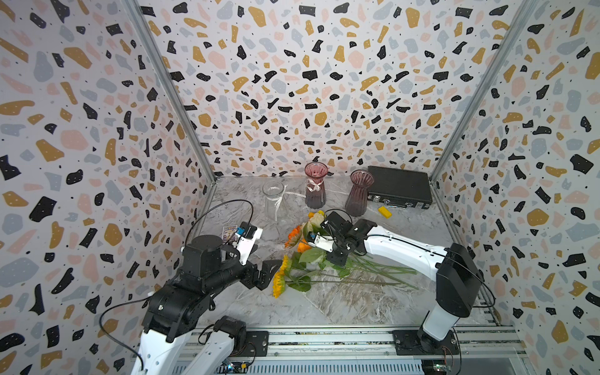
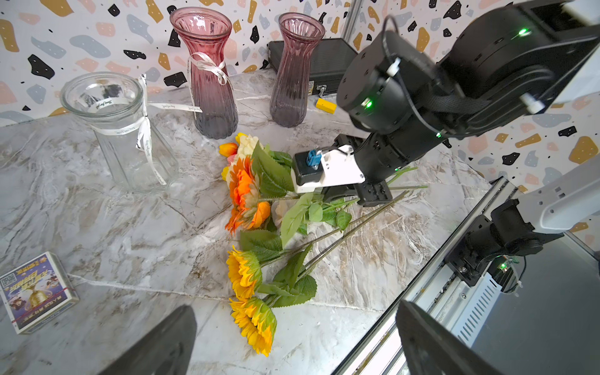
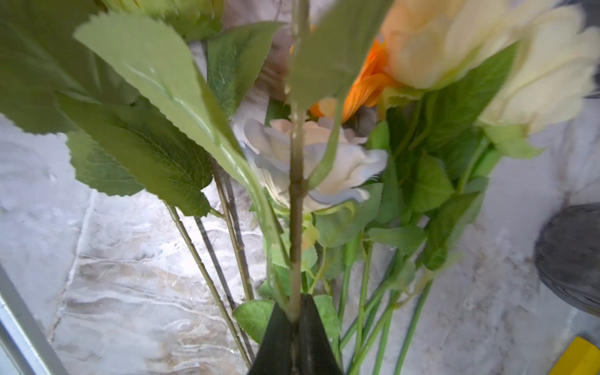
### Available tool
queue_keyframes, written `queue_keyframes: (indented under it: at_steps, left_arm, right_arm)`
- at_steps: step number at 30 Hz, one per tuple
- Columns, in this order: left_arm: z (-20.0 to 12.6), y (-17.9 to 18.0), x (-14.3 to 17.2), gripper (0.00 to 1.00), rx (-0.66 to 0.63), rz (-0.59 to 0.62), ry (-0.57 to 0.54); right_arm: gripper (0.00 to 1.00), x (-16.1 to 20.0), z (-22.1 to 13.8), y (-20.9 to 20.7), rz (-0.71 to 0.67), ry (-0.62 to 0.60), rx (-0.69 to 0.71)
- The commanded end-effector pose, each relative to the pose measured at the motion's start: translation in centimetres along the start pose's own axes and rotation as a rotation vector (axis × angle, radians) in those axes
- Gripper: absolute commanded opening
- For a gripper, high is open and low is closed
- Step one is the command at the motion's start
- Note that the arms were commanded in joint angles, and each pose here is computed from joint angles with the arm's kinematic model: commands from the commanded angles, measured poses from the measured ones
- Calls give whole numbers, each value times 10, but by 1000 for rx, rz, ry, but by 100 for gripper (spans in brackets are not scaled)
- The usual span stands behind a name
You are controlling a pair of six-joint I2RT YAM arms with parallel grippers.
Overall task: Arrange the flowers in different vases according to their variety
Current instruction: Pick up the flower at the center of the board, then insert the flower into the vase.
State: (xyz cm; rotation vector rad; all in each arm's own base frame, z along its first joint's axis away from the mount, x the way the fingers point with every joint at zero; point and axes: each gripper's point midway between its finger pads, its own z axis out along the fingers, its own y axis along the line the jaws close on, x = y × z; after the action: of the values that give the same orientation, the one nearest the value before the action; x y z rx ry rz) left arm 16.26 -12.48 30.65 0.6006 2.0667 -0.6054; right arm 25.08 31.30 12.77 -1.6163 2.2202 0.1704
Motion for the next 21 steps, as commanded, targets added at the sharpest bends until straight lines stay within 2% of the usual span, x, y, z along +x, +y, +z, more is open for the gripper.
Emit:
queue_keyframes:
  at_steps: [1, 6, 13, 21]
  left_arm:
    - [-8, -2, -13, 100, -12, 50, -63]
    - [-25, 3, -27, 100, -79, 67, -143]
    - [-35, -1, -46, 100, -77, 74, -260]
    - [-27, -8, -52, 100, -14, 96, -350]
  right_arm:
    - [0, -12, -42, -9, 55, -61, 47]
    - [0, -19, -78, -23, 142, -141, 102]
    - [0, -38, -138, -70, 382, -324, 203]
    - [0, -89, -219, -95, 438, -610, 219]
